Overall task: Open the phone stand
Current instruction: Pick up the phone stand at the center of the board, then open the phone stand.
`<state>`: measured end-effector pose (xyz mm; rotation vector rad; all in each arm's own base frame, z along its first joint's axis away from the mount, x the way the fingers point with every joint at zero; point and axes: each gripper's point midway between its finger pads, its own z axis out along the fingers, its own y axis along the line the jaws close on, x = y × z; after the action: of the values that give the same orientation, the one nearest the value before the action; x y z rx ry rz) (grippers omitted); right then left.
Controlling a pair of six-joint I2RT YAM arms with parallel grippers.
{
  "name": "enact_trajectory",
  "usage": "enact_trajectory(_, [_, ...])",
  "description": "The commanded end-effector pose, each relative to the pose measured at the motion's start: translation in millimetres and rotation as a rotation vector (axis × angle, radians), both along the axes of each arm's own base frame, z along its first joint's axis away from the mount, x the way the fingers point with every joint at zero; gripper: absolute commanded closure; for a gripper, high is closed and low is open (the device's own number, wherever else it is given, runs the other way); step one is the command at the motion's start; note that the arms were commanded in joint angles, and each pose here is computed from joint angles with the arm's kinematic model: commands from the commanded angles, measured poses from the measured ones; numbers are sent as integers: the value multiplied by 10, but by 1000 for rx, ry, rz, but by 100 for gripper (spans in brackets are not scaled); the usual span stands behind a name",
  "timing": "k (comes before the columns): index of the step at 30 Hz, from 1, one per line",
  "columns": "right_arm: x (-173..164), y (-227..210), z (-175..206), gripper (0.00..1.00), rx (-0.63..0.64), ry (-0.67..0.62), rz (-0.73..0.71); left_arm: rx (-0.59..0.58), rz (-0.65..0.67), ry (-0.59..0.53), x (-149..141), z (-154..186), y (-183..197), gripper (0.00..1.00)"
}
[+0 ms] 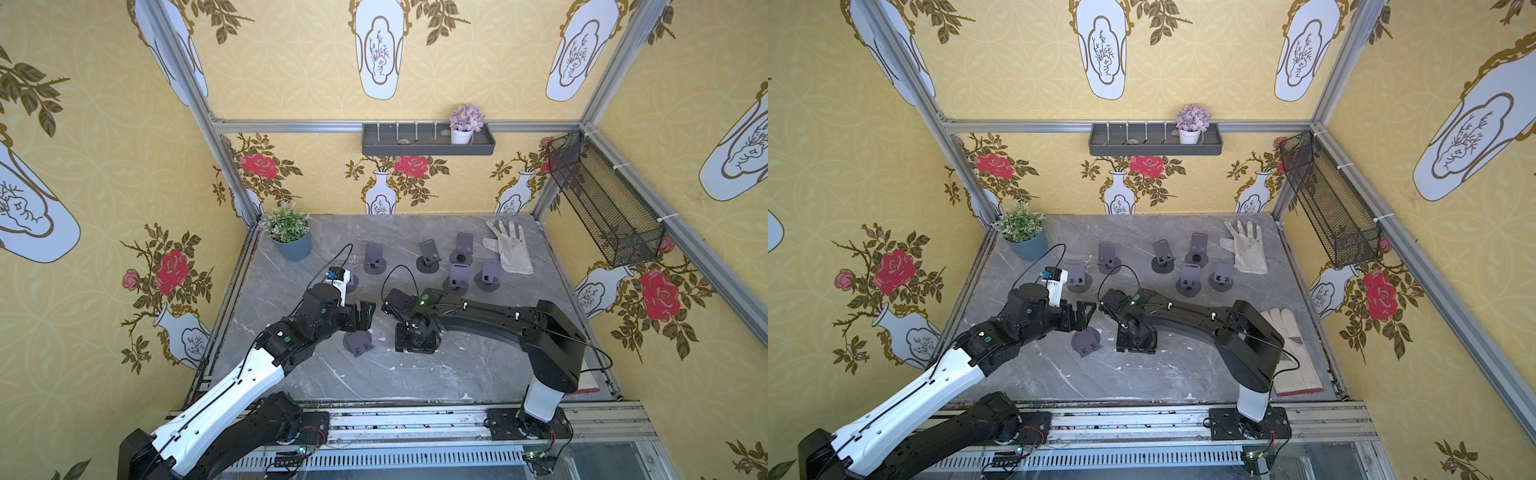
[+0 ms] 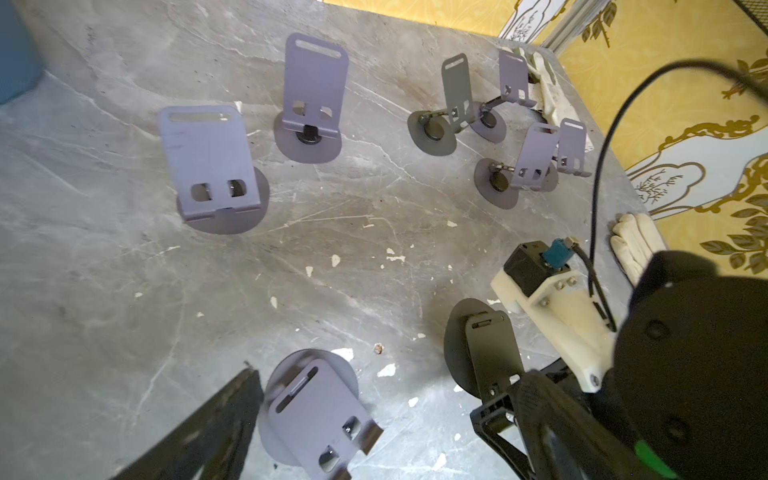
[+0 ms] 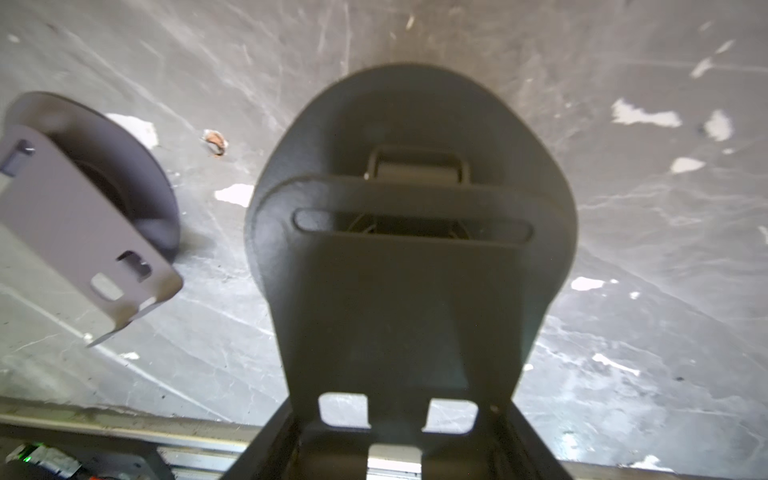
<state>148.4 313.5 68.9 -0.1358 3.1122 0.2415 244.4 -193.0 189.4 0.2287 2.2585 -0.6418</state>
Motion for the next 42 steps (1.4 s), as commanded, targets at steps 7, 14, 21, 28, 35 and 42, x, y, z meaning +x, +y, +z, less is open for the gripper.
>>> enact_trajectory(7, [190,-128,428,59,101,-181,49,-227,-134,32,85,52,-534,3])
enact_trajectory(14, [280,-217,721,58,184,-275,77,-263,-233,92,118,-45,-810,17])
enact_trajectory(21, [332,-303,859,58,217,-312,105,-358,-351,90,81,65,-1046,35])
enact_trajectory(28, [369,-341,962,58,235,-341,117,-425,-426,104,33,113,-1181,49])
enact_trajectory(35, [379,-347,1017,58,242,-354,118,-477,-483,143,-16,113,-1282,51])
enact_trajectory(42, [411,-358,1094,58,247,-381,117,-501,-496,168,-50,84,-1305,53])
